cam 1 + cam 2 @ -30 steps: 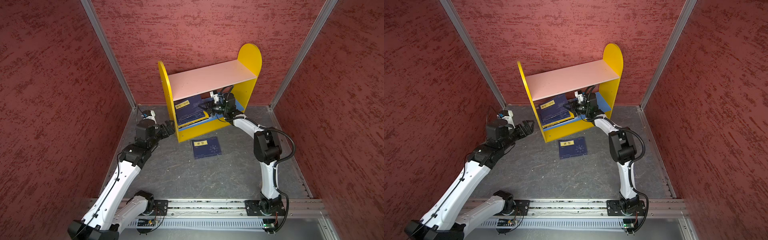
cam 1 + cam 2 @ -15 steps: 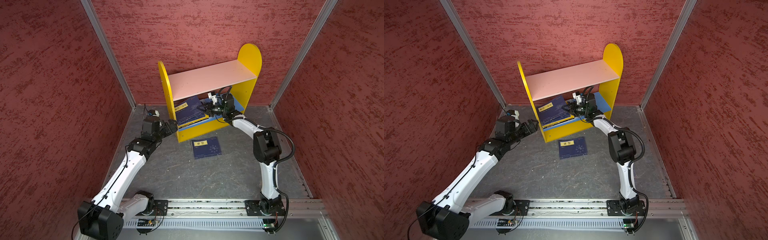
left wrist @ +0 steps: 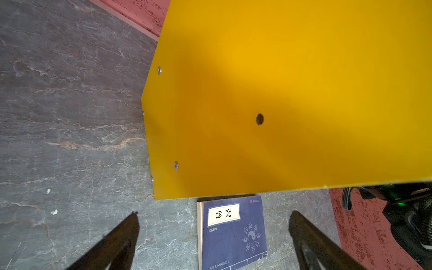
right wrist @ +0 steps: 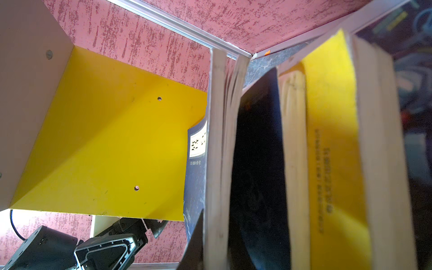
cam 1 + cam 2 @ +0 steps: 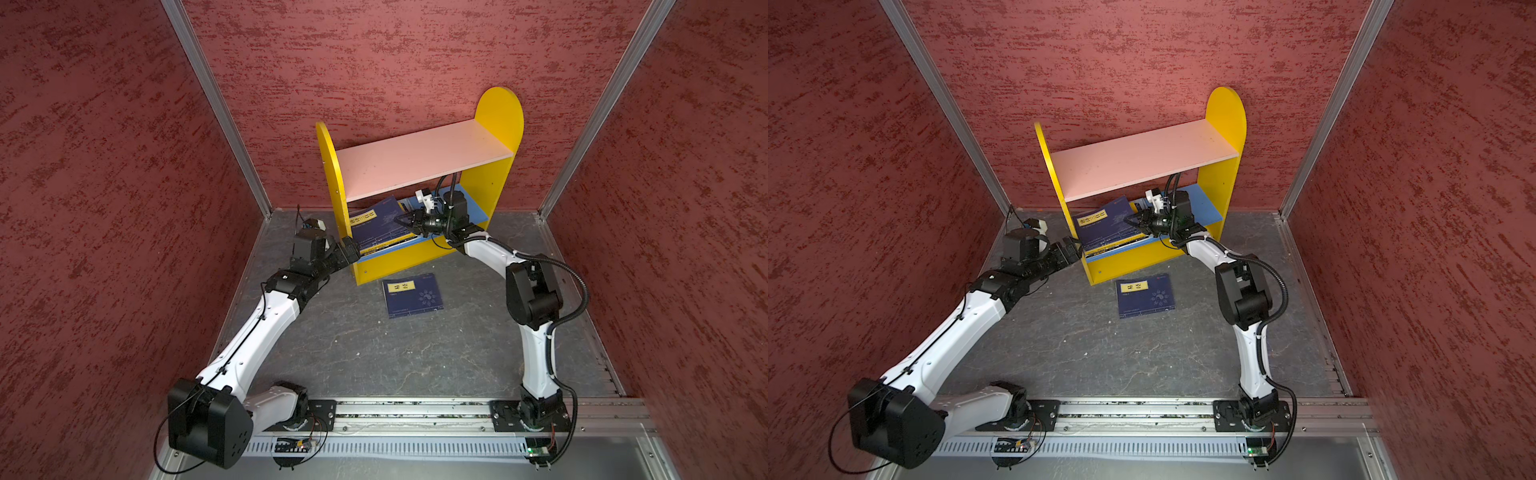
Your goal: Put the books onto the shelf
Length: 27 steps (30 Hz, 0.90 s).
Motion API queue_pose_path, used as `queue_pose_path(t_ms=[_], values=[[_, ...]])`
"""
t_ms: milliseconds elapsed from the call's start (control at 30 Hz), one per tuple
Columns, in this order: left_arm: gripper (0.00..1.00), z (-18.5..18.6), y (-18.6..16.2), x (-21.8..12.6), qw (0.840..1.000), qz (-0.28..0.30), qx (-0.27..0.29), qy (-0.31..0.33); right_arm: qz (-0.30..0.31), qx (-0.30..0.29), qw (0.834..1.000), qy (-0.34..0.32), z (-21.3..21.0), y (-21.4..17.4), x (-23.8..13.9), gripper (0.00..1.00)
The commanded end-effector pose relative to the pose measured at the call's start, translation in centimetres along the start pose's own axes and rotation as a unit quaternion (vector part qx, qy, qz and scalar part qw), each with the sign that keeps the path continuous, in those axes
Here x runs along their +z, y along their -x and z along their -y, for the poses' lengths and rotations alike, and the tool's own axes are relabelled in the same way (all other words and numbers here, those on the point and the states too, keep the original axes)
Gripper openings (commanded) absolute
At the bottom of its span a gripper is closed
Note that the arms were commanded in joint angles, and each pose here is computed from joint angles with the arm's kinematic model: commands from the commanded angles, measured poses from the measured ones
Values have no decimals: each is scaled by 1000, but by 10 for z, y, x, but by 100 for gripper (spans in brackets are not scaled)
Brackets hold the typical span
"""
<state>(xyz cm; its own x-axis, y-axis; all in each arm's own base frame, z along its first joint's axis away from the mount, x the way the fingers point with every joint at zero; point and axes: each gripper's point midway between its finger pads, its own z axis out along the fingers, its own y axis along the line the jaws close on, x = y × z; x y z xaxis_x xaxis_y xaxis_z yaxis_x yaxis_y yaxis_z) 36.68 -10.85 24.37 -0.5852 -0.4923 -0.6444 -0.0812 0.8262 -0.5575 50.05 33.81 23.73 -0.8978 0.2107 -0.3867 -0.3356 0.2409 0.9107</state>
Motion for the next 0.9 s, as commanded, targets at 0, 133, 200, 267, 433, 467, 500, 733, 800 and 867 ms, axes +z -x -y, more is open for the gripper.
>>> queue_pose_path(t_ms=[0,133,200,267,433,467,500,733,800,867], values=[[99,12,17,1,1000,23,-6,-16,4,-27,999,18,-19,-1,4,14],[99,7,17,12,999,29,-26,1,9,-23,1000,10,-17,-1,5,14],[100,8,18,18,999,28,-31,3,10,-25,1000,6,-17,-1,5,14],[99,10,17,26,999,26,-28,9,6,-25,1000,5,-17,-4,6,14],[99,12,12,45,998,17,-24,46,-1,-24,1000,-3,-13,-9,8,14],[99,11,11,48,998,17,-26,55,0,-24,1000,-4,-13,-8,8,14],[99,10,11,51,997,17,-28,64,-1,-25,1000,-4,-14,-8,9,14],[99,-3,-6,66,988,5,-38,147,2,-28,1000,-7,-16,-4,9,14],[99,-11,-12,69,984,-3,-45,170,0,-26,1000,-10,-15,-5,9,15],[99,-18,-16,71,981,-8,-48,189,0,-28,1000,-14,-14,-4,8,15]])
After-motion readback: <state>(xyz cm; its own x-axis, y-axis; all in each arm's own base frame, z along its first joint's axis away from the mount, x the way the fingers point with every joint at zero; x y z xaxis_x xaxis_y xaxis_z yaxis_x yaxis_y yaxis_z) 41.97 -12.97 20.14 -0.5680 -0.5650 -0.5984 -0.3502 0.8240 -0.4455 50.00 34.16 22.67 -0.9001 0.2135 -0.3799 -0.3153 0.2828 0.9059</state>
